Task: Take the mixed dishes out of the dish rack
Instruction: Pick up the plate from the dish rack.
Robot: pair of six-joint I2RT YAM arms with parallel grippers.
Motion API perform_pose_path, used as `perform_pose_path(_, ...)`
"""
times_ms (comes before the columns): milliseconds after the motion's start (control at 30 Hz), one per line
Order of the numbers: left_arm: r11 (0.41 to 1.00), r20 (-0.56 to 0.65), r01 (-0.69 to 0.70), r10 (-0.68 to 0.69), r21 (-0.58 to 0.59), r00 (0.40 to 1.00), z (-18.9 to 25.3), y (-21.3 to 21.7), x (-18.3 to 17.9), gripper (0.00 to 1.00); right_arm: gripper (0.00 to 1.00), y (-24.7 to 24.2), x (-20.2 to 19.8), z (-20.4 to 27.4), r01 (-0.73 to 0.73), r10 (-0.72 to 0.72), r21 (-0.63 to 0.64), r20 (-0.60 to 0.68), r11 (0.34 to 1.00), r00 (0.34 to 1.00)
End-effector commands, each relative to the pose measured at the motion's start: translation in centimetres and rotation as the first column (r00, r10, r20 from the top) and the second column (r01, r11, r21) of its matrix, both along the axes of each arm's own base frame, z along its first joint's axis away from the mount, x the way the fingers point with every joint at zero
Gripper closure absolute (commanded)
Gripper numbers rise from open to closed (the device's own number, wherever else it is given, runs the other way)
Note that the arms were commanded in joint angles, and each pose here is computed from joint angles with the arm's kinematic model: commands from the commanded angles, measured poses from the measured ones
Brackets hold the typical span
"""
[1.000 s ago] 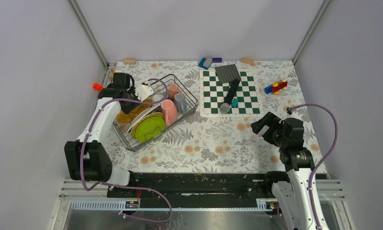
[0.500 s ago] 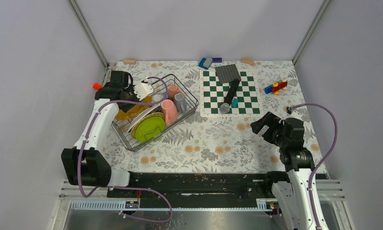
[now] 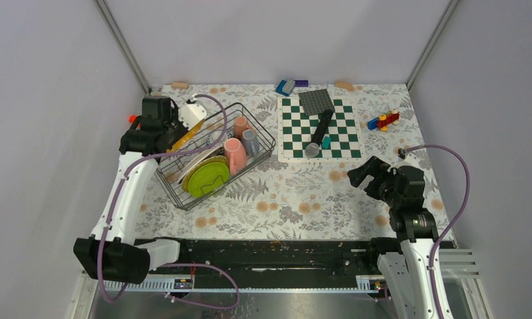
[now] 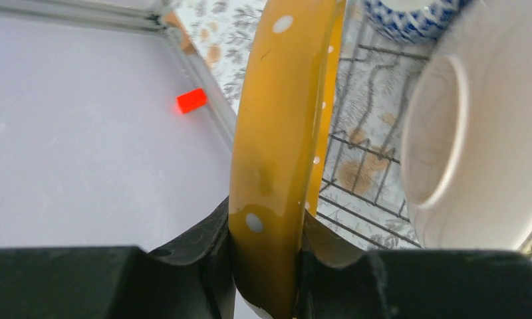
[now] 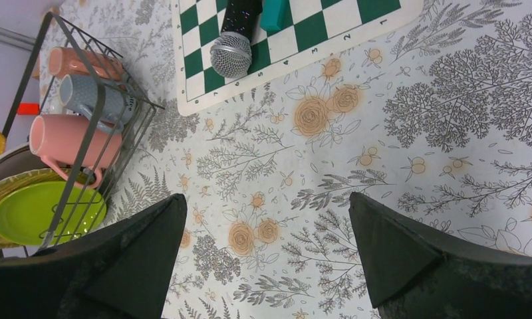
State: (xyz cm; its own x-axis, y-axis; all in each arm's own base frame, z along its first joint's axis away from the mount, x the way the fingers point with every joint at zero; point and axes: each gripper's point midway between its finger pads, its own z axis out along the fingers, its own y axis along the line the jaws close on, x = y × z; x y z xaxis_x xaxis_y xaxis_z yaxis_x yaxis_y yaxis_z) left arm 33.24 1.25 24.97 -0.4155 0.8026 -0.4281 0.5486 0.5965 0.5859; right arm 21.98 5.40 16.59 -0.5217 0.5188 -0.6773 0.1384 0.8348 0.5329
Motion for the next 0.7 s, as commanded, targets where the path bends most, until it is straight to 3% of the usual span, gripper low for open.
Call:
perform_pose_path(0,0.959,0.517,-0.184,0.271,-0.215,0.812,14.2,1.7,2.8,1.00,0.01,0.4,0.6,3.3,-0.027,0.027,-0.003,0.135,1.000,0.990)
perform_pose_path(167,0.856,0.631,-0.122,0.460,-0.503,0.625,20.8,1.4,2.2,1.00,0.00,0.8,0.4,3.5,-0.042,0.039,0.016,0.166,0.999,0.985)
perform_pose_path(300,0.726,0.625,0.043,0.559,-0.687,0.545,25.0,0.0,1.1,1.00,0.01,1.5,0.5,3.4,-0.057,0.042,0.068,0.204,0.996,0.978)
perform_pose_path(467,0.488,0.543,0.296,0.510,-0.821,0.667,27.3,-5.6,0.4,1.00,0.00,2.5,0.8,4.0,-0.097,0.056,0.135,0.284,0.986,0.957)
perform_pose_path(600,0.236,0.486,0.425,0.395,-0.874,0.780,27.9,-10.2,-0.8,1.00,0.00,3.8,1.0,4.5,-0.172,0.103,0.174,0.346,0.970,0.932)
perform_pose_path(667,0.102,0.467,0.457,0.265,-0.883,0.843,26.7,-13.2,-1.8,1.00,0.00,4.6,1.4,4.6,-0.215,0.117,0.222,0.385,0.951,0.915)
